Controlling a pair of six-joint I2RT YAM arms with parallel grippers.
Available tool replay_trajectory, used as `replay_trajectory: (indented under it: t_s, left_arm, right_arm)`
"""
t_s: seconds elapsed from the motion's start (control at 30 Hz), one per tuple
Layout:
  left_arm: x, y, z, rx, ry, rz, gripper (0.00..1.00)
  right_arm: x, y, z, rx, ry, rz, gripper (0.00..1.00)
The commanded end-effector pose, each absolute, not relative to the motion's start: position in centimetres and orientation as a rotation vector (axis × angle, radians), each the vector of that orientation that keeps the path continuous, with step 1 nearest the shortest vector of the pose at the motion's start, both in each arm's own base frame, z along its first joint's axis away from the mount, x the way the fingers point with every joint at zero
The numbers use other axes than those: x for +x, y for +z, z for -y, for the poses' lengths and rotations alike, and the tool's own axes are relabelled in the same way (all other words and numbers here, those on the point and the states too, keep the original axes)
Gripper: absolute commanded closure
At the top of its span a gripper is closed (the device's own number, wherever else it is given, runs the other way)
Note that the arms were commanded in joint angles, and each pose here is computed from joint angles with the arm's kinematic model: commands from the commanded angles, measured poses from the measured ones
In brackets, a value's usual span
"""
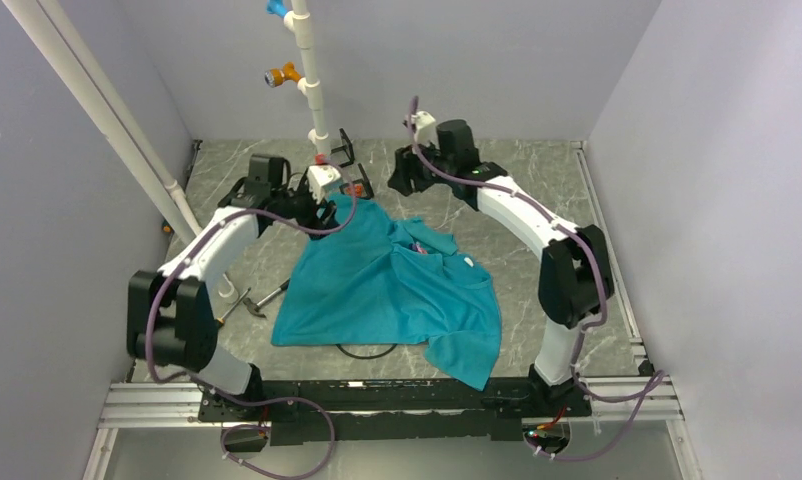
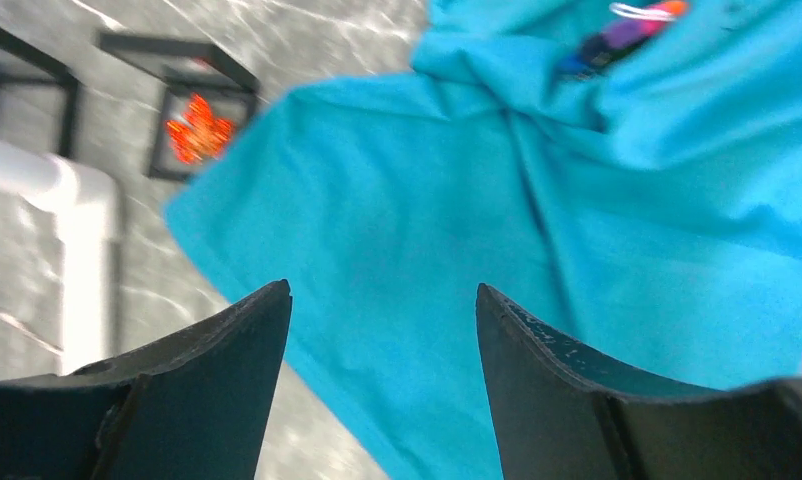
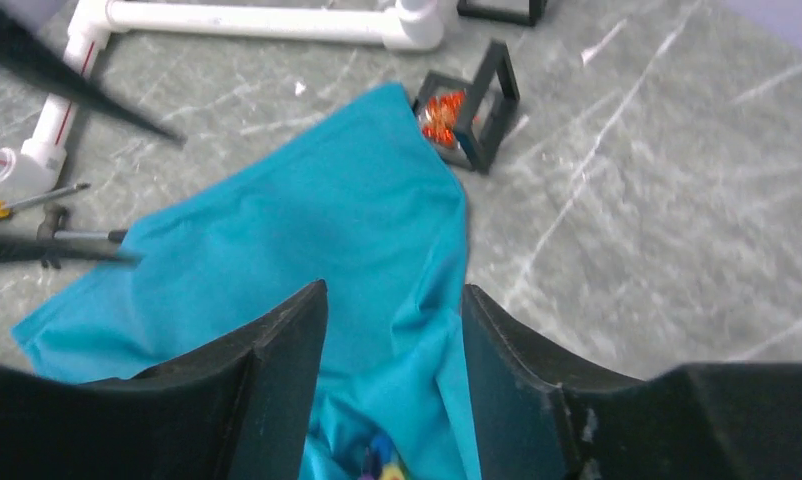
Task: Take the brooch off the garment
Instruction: Place the brooch in the brooch box, then move the brooch box to the center of the board.
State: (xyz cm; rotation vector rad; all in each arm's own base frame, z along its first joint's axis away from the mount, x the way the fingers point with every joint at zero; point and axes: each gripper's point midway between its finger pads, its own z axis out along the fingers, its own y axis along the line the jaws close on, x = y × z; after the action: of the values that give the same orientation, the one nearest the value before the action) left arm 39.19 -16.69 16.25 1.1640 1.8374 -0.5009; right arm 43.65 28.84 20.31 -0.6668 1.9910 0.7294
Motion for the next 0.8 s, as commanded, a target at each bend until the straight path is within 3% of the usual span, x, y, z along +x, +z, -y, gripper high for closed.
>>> replay_trajectory:
  t_s: [0.0, 0.37, 0.77]
  left_arm:
    - [32.6, 15.9, 16.1, 0.992, -0.785, -1.991, 0.28]
    - [30.2, 17.7, 13.6, 0.864, -0.728, -1.950, 0.27]
    - [29.9, 17.2, 13.9, 0.828, -0.757, -1.923, 0.27]
  right_arm:
    - [46.9, 22.9, -31.7, -0.671, 0.617, -1.892, 0.47]
    - [52.5, 16.8, -37.1, -0.695, 0.400, -1.943, 0.49]
    - [54.0, 12.6, -38.5, -0.727, 0.333, -1.968, 0.52]
